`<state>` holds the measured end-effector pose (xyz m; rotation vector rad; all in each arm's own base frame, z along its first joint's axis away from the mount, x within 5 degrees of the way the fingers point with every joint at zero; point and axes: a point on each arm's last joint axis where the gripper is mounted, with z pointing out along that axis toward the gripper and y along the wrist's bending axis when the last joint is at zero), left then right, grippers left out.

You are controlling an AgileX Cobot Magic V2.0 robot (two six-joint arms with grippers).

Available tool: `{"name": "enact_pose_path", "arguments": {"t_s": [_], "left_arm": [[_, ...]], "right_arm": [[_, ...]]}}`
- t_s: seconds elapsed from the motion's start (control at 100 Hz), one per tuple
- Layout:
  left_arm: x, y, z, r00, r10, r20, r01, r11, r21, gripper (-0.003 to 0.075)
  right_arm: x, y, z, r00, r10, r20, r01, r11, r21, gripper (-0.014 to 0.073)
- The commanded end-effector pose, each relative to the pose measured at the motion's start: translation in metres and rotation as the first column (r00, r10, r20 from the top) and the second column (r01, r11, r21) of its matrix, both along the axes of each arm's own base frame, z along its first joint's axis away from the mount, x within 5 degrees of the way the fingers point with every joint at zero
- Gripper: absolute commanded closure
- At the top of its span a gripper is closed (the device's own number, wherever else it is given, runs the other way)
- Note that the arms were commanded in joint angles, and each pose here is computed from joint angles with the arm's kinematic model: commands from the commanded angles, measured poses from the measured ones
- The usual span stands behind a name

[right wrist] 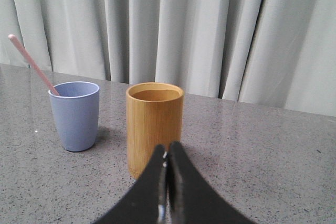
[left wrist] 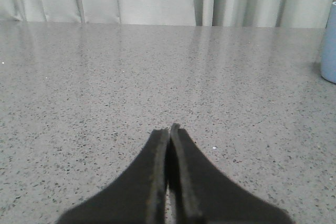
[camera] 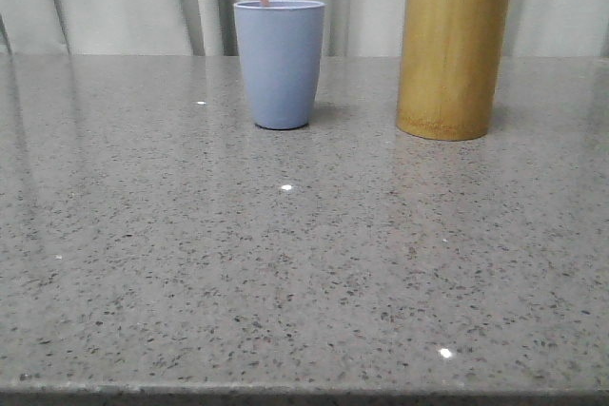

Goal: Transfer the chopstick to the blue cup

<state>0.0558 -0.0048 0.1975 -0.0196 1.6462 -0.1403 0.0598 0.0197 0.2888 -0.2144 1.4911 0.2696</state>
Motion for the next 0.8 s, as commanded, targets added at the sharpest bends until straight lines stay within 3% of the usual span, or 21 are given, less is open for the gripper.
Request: {"name": "enact_pose_path", "arguments": {"t_s": [0.0,0.24,0.41,0.79], "left_arm": [[-0.002,0.001,0.006,0.994,0.008,0.106,-0.006,1.000,-0.012,0.0739],[-0.002,0.001,0.006,0.994,0.008,0.106,-0.006,1.000,-0.012,0.0739],[-0.002,0.001,0.006,0.994,0.008,0.106,-0.006,1.000,-0.012,0.0739],[-0.002,0.001,0.006,0.994,0.008,0.106,-0.006,1.000,-0.012,0.0739]], "right_arm": [[-0.001,-0.002,0.016,0.996,-0.018,0.092,0.015,0.999,0.032,0.0700],[0.000,-0.002,0.013,0.994,-0.025,0.108,0.027,0.999,-0.017,0.0700],[0.004,-0.001,-0.008,0.997,-0.027,0.069,0.030,0.999,-0.034,0.0700],[0.005,-0.008,-0.055,0.991,-0.124,0.045,0.123,0.992,0.019,0.0700]]}}
